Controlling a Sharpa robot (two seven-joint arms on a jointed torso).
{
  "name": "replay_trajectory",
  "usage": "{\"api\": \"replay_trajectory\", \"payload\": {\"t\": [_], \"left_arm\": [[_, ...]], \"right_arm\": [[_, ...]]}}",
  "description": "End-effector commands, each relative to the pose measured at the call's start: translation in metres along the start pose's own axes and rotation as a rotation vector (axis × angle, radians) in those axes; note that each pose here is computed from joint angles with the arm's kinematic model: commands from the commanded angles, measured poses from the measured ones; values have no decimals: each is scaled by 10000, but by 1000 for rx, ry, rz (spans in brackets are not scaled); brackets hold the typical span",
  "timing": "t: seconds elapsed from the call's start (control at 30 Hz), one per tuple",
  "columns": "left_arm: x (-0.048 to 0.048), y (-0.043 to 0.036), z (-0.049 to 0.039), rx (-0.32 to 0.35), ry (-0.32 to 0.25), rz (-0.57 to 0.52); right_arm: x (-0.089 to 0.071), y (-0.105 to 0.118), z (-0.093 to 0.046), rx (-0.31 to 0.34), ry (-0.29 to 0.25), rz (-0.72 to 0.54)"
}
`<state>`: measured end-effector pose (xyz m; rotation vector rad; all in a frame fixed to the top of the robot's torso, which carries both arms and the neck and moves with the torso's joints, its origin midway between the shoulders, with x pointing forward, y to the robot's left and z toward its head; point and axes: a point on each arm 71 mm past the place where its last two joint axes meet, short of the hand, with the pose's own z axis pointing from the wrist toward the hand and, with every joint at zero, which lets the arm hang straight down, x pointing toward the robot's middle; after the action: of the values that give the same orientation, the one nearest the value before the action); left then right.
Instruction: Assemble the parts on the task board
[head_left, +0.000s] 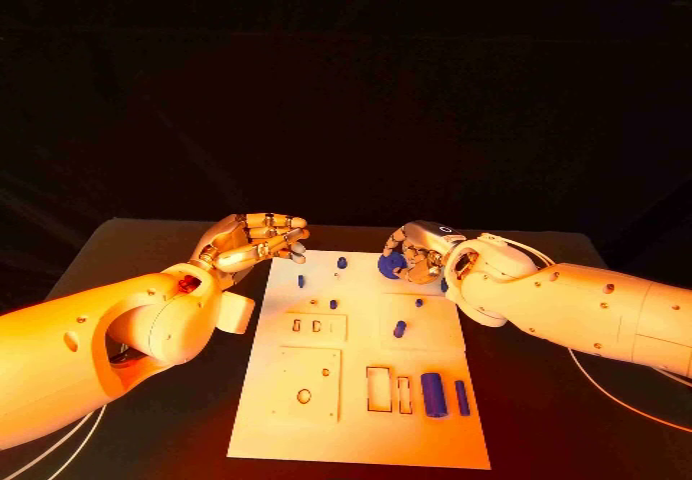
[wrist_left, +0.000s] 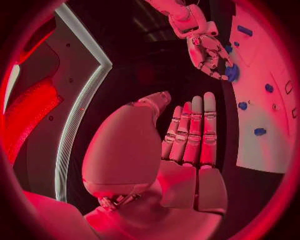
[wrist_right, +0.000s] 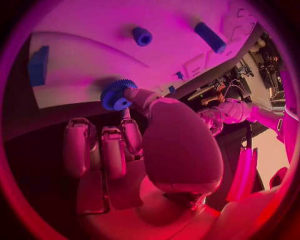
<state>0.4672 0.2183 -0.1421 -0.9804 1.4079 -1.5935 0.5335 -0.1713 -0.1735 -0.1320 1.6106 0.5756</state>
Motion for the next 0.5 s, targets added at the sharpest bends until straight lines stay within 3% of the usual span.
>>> {"api": "replay_trajectory", "payload": {"t": [0.03,0.5], "left_arm": [[33,-11,10,8,22,-6],[62,-6,24,6,30,-10]], "right_arm": [[-26,149,24,-41,-45,-54],[87,738,135,-143,-35,-43]]}}
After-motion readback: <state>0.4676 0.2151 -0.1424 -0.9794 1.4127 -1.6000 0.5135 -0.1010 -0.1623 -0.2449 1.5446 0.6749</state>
